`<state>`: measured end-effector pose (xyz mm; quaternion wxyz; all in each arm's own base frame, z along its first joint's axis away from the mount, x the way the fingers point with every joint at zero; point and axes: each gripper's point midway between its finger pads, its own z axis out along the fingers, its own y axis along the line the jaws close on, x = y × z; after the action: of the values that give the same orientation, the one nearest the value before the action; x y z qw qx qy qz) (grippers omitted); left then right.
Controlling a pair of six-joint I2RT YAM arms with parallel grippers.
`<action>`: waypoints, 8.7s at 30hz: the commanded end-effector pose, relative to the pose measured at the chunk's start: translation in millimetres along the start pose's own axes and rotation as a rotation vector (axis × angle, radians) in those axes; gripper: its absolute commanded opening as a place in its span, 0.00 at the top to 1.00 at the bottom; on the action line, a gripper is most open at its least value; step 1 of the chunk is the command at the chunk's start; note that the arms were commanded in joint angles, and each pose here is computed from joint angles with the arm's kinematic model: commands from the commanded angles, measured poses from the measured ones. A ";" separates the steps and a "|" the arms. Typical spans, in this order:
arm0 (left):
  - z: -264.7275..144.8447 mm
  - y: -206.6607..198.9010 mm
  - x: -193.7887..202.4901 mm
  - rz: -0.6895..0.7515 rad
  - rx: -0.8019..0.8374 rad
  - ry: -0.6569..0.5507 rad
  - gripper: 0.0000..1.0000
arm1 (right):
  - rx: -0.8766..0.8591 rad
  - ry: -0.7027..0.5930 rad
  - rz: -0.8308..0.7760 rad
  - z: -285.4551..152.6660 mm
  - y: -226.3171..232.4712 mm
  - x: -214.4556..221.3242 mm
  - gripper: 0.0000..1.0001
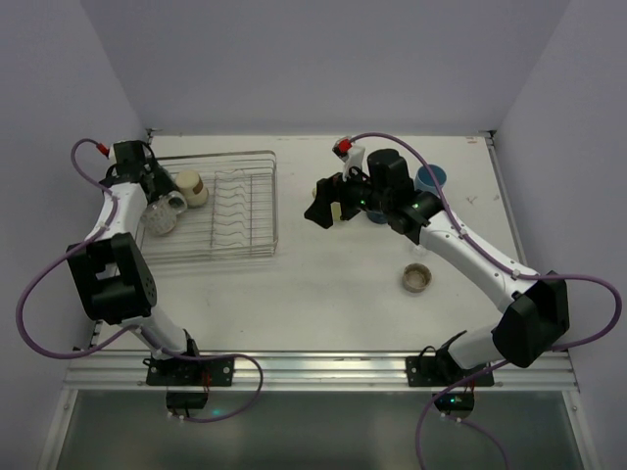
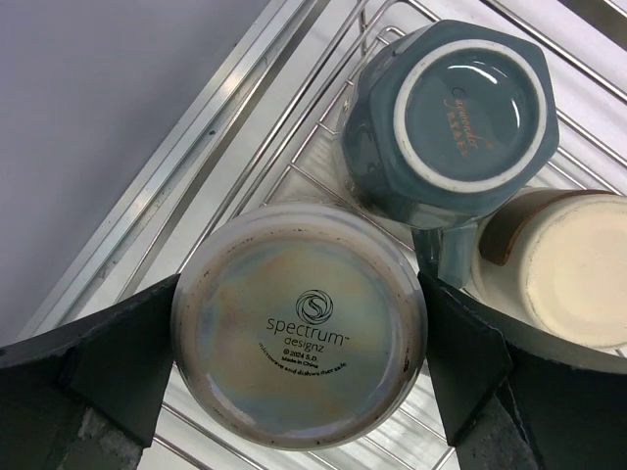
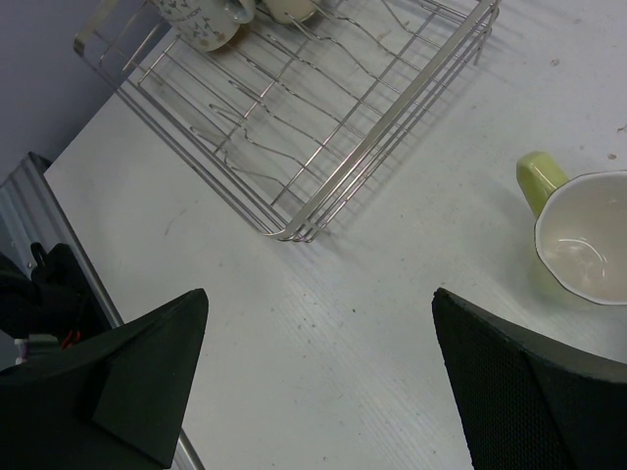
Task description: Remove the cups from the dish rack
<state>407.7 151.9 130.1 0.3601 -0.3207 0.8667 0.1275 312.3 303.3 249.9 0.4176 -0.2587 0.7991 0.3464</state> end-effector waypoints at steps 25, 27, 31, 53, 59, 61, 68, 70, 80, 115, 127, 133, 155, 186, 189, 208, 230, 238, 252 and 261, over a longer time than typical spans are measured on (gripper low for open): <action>-81.7 -11.8 -16.2 -0.111 0.230 -0.163 1.00 | -0.094 -0.137 0.045 -12.2 31.3 -29.0 0.01; -94.8 -13.4 -13.9 -0.122 0.274 -0.186 1.00 | -0.120 -0.177 0.079 -21.6 40.0 -36.1 0.01; -114.0 -16.2 -9.9 -0.149 0.339 -0.216 1.00 | -0.181 -0.239 0.110 -33.5 56.3 -43.8 0.01; -324.5 -133.1 -2.9 -0.230 1.234 -0.231 1.00 | -0.434 -0.439 0.330 -29.0 118.1 -31.6 0.01; -359.7 -146.4 12.3 -0.220 1.397 -0.162 1.00 | -0.391 -0.468 0.303 -8.1 103.9 -25.0 0.05; -371.4 -150.9 21.1 -0.222 1.457 -0.127 1.00 | -0.385 -0.485 0.285 -6.3 101.6 -25.6 0.06; -394.1 -145.5 44.9 -0.230 1.534 -0.058 1.00 | -0.319 -0.515 0.206 0.2 91.2 -30.9 0.08; -400.4 -141.2 48.7 -0.236 1.553 -0.047 1.00 | -0.304 -0.527 0.196 -0.4 88.1 -30.9 0.09; -409.2 -135.8 74.3 -0.288 1.597 0.103 1.00 | -0.484 -0.568 0.080 -15.4 130.1 -40.8 0.15; -357.0 -110.1 134.7 0.069 1.393 0.009 0.00 | -0.221 -0.459 0.189 -87.0 80.4 0.8 1.00; -293.7 -79.8 138.9 0.276 1.091 -0.251 0.00 | 0.512 0.010 0.041 -65.6 -66.7 54.6 1.00; -285.4 -81.6 150.0 0.280 1.099 -0.264 0.00 | 0.616 0.125 0.026 -33.4 -107.5 71.2 1.00; -272.6 -89.3 97.2 0.157 0.919 -0.306 0.00 | 0.618 0.130 0.096 -32.8 -113.8 90.0 0.21; -23.1 -53.6 -86.0 -0.088 0.113 -0.269 0.00 | 0.189 -0.218 0.110 -80.2 -21.3 54.3 0.08; -7.8 -53.3 -82.6 -0.067 0.097 -0.244 0.00 | 0.181 -0.217 0.109 -79.8 -20.0 54.6 0.08; 49.0 -59.6 -62.0 -0.032 0.060 -0.161 0.20 | 0.167 -0.215 0.100 -79.5 -17.4 55.6 0.08; -14.2 -46.3 -81.6 -0.128 0.108 -0.271 1.00 | 0.079 -0.265 0.116 -92.4 5.6 36.7 0.05; -63.2 -40.3 -86.4 -0.213 0.196 -0.352 1.00 | -0.032 -0.286 0.153 -97.8 32.0 25.1 0.04; -184.3 -60.7 -81.1 -0.350 0.591 -0.433 1.00 | -0.186 -0.396 0.252 -93.9 68.3 -5.4 0.04; -277.6 -118.1 -12.5 -0.320 1.123 -0.302 1.00 | -0.284 -0.411 0.411 -70.0 90.9 -13.3 0.03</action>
<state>350.3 -7.4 279.0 0.5707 -0.2683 0.7422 -0.2266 219.7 295.8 303.0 0.4540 -0.0975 0.7041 0.5372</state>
